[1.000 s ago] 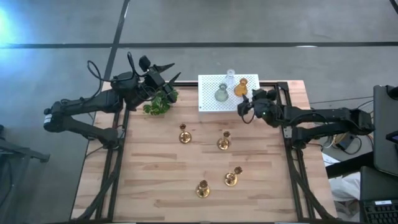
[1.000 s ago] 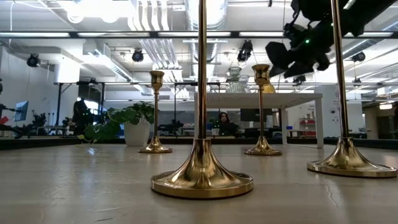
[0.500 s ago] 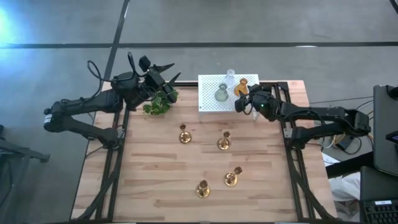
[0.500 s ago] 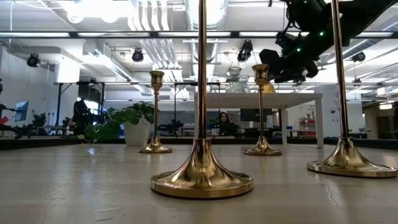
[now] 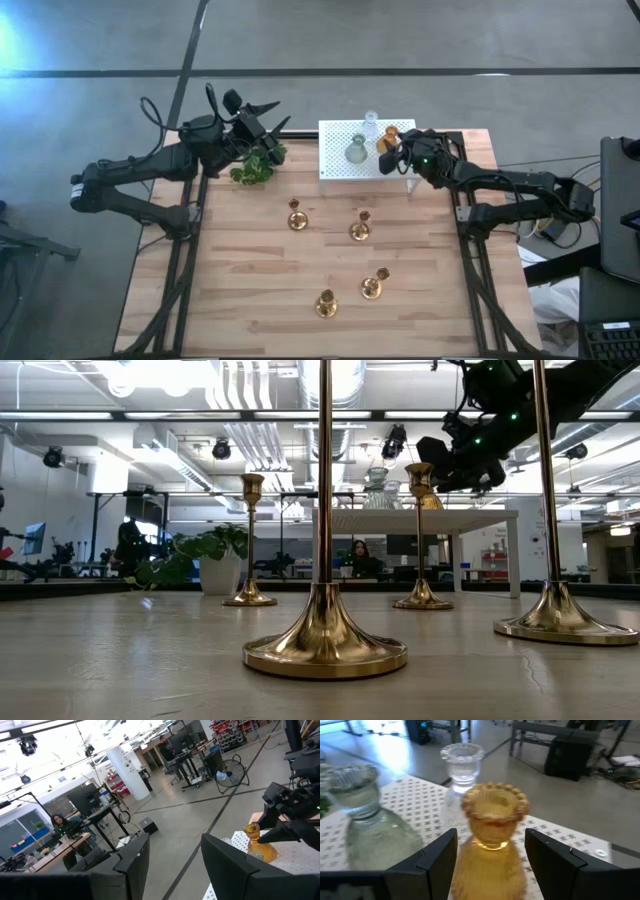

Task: Pick & Place candle stick holders
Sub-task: Adjust the yellow glass candle holder

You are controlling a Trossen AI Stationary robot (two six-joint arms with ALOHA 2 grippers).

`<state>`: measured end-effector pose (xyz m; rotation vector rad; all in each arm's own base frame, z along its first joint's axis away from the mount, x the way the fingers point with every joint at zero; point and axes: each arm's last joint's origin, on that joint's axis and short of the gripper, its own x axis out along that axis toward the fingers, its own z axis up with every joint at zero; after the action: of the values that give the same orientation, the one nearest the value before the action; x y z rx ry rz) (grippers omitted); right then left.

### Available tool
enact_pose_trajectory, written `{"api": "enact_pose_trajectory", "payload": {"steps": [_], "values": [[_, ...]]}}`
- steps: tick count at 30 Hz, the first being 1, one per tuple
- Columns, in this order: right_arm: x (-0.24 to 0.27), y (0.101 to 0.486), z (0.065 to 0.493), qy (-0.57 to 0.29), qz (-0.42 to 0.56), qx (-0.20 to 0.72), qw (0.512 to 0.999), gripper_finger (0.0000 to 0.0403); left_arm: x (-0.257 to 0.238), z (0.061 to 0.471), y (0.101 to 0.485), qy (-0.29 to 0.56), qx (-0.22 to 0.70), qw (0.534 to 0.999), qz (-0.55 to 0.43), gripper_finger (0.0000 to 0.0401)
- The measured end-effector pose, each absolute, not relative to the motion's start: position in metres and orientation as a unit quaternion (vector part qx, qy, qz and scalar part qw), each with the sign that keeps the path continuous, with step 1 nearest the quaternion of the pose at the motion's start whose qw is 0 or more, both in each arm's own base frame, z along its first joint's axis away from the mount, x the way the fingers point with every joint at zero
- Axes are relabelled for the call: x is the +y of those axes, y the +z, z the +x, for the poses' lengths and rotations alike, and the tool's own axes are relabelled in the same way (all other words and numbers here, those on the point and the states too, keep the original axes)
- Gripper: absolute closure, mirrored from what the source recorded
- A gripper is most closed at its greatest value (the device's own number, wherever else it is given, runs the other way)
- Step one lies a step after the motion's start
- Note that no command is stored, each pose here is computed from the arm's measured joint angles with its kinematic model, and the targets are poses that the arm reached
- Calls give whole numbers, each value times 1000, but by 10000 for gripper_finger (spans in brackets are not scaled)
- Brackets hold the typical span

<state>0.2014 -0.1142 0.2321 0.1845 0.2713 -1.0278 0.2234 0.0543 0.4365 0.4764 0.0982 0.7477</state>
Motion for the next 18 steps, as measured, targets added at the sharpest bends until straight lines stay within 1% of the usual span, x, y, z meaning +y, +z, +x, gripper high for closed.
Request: {"api": "enact_pose_trajectory", "payload": {"steps": [10,18], "values": [[-118,231,201,-456,101,134,874,186,54,223,436,361,50,902,231,218],[-119,233,201,-453,80,135,878,227,54,224,435,360,55,902,232,218]]}}
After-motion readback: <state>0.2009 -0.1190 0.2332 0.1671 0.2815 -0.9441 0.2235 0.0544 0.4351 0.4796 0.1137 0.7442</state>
